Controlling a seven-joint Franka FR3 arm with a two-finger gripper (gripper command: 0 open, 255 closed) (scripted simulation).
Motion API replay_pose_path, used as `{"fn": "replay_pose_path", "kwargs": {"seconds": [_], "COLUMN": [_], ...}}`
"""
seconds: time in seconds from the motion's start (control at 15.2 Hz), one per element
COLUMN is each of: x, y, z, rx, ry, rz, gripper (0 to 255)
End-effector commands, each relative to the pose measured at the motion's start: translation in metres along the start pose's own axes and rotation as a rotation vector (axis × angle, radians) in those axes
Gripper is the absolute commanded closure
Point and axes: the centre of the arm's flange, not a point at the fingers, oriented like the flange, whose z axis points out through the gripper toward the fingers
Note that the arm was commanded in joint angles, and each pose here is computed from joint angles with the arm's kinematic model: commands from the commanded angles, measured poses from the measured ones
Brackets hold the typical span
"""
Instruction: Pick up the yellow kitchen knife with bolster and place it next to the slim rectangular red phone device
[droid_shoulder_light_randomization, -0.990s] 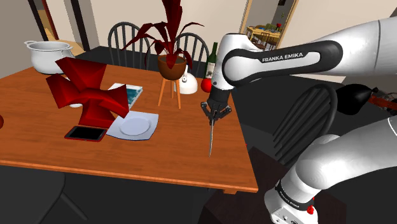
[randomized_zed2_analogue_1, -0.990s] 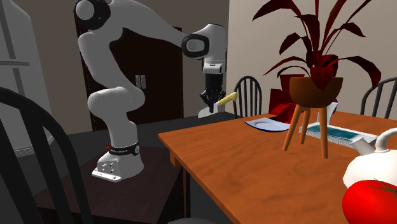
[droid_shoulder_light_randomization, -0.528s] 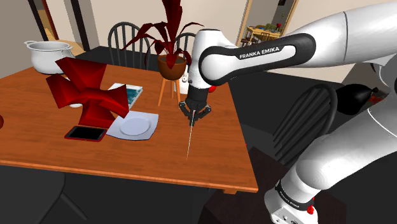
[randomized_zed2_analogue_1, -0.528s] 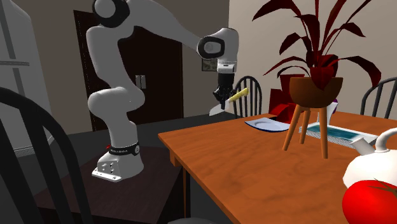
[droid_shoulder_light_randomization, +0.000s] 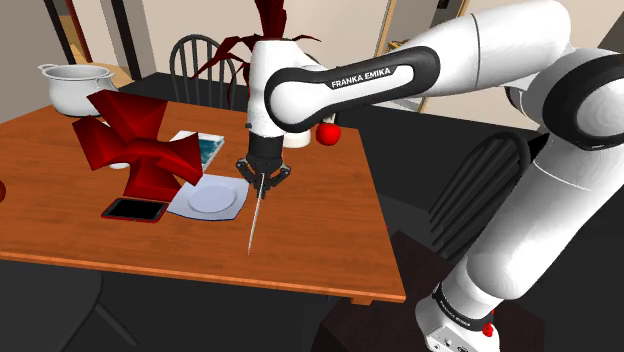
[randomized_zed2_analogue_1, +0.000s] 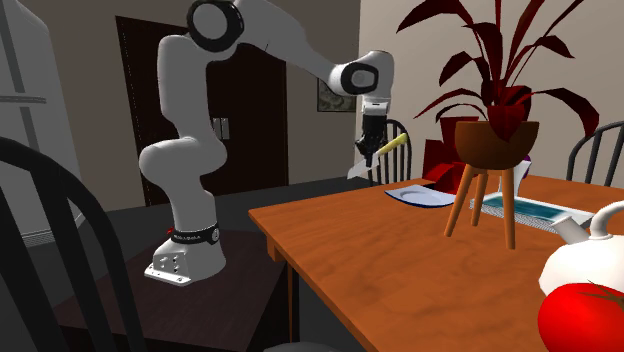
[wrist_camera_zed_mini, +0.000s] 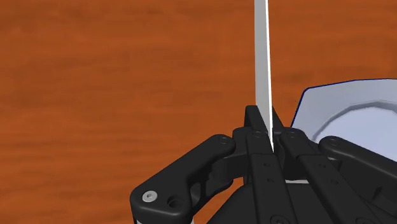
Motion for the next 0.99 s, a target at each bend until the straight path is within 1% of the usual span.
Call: {"fn": "replay_pose_path", "kwargs": {"seconds": [0.0,0.79,0.92], "x": [-0.008,-0.048,-0.047], "y": [-0.027,-0.182,-0.182], "z": [0.002,0.009,0.020], "rx": [0.001,0.001,0.001], "ry": [0.000,0.000,0.000], "rz": [0.002,0.002,0.002], "gripper": [255,255,255]}}
